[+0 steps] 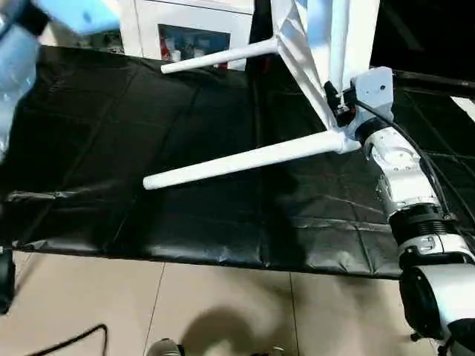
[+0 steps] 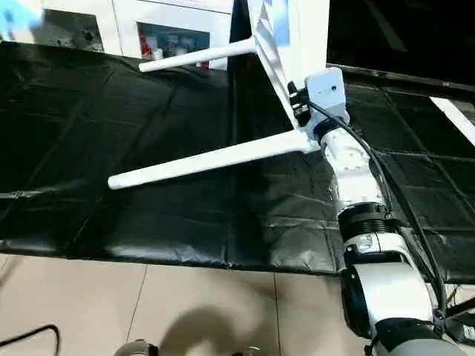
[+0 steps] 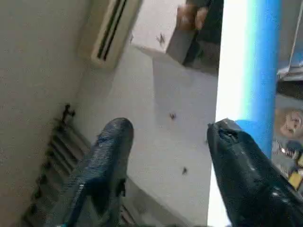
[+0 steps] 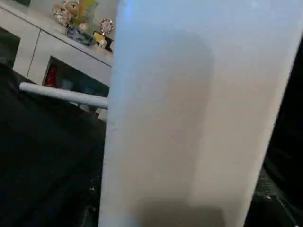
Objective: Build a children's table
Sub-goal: Flip table
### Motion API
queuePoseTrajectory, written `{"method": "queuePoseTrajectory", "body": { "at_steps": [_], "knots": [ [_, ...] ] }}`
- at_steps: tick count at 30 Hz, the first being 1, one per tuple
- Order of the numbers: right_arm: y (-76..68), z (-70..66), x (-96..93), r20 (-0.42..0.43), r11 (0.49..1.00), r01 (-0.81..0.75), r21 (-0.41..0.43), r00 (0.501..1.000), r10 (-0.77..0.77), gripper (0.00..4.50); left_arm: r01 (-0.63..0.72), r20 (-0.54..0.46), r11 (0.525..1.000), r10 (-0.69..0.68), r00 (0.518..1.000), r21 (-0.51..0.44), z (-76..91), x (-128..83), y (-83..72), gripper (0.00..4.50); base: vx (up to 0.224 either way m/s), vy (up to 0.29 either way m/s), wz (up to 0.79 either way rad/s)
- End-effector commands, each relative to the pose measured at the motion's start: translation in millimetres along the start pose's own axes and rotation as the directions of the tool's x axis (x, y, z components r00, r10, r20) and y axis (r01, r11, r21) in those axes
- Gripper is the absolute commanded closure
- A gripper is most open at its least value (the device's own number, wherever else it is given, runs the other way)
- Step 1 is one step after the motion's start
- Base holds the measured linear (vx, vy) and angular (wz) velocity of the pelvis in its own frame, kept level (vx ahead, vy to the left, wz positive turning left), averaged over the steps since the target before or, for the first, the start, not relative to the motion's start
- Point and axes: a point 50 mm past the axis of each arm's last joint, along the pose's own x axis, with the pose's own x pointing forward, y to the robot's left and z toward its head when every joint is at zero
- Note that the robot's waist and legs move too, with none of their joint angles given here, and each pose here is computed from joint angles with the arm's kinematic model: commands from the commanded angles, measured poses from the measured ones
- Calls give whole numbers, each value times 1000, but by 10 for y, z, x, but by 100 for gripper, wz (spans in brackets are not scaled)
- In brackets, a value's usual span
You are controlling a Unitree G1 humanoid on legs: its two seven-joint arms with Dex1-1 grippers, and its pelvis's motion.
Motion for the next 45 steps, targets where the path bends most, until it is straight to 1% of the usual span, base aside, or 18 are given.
{"method": "queuePoseTrajectory", "body": {
  "at_steps": [1, 2, 5, 8, 9, 12, 13, 18, 20, 26, 28, 33, 34, 36, 38, 40, 42, 45],
  "knots": [
    [-81, 369, 47, 160, 991, -21, -134, 986, 43, 260, 136, -123, 990, -138, 983, -21, -187, -47, -204, 169, 0, 0, 0],
    [-81, 369, 47, 160, 991, -21, -134, 986, 43, 260, 136, -123, 990, -138, 983, -21, -187, -47, -204, 169, 0, 0, 0],
    [-116, 398, 50, 168, 990, -14, -142, 985, 38, 260, 166, -136, 986, -169, 976, -32, -207, -81, -294, 169, 0, 0, 0],
    [-127, 409, 50, 172, 989, -12, -147, 984, 38, 260, 177, -133, 983, -181, 975, -40, -209, -81, -318, 169, 0, 0, 0],
    [-134, 413, 51, 172, 989, -12, -151, 984, 38, 260, 206, -103, 977, -211, 972, -56, -189, -79, -350, 169, 0, 0, 0],
    [-137, 415, 51, 172, 988, -11, -153, 984, 37, 260, 237, -68, 969, -242, 968, -74, -167, -90, -383, 169, 0, 0, 0],
    [-140, 416, 51, 171, 988, -11, -155, 984, 38, 260, 255, -39, 961, -261, 965, -107, -146, -105, -406, 169, 0, 0, 0],
    [-135, 415, 51, 170, 987, -14, -161, 985, 42, 260, 272, 7, 954, -274, 962, -125, -134, -152, -437, 169, 0, 0, 0],
    [-134, 413, 50, 169, 987, -15, -162, 985, 43, 260, 247, -2, 955, -251, 968, -162, -161, -165, -428, 169, 0, 0, 0],
    [-133, 402, 46, 165, 986, -18, -164, 985, 46, 260, 226, 56, 941, -219, 974, -250, -147, -169, -362, 169, 0, 0, 0],
    [-130, 397, 45, 163, 986, -20, -165, 985, 47, 260, 227, 65, 941, -218, 974, -250, -141, -169, -352, 169, 0, 0, 0],
    [-120, 375, 36, 158, 986, -21, -165, 986, 47, 260, 312, 143, 917, -284, 948, -249, -69, -186, -415, 169, 0, 0, 0],
    [-119, 373, 34, 158, 986, -21, -165, 986, 47, 260, 318, 137, 916, -292, 947, -246, -76, -185, -420, 169, 0, 0, 0],
    [-114, 373, 29, 160, 986, -21, -164, 986, 47, 260, 361, 113, 912, -345, 932, -196, -110, -198, -458, 169, 0, 0, 0],
    [-112, 375, 28, 161, 986, -21, -165, 986, 48, 260, 375, 90, 909, -364, 927, -185, -143, -203, -471, 169, 0, 0, 0],
    [-109, 380, 27, 163, 986, -21, -167, 985, 49, 260, 371, 44, 914, -369, 928, -162, -194, -197, -469, 169, 0, 0, 0],
    [-107, 392, 25, 168, 984, -23, -175, 984, 53, 260, 309, 0, 944, -311, 950, -120, -230, -149, -396, 169, 0, 0, 0],
    [-107, 398, 24, 170, 983, -26, -182, 984, 57, 260, 266, -19, 956, -270, 963, -122, -240, -116, -351, 169, 0, 0, 0]
  ]
}}
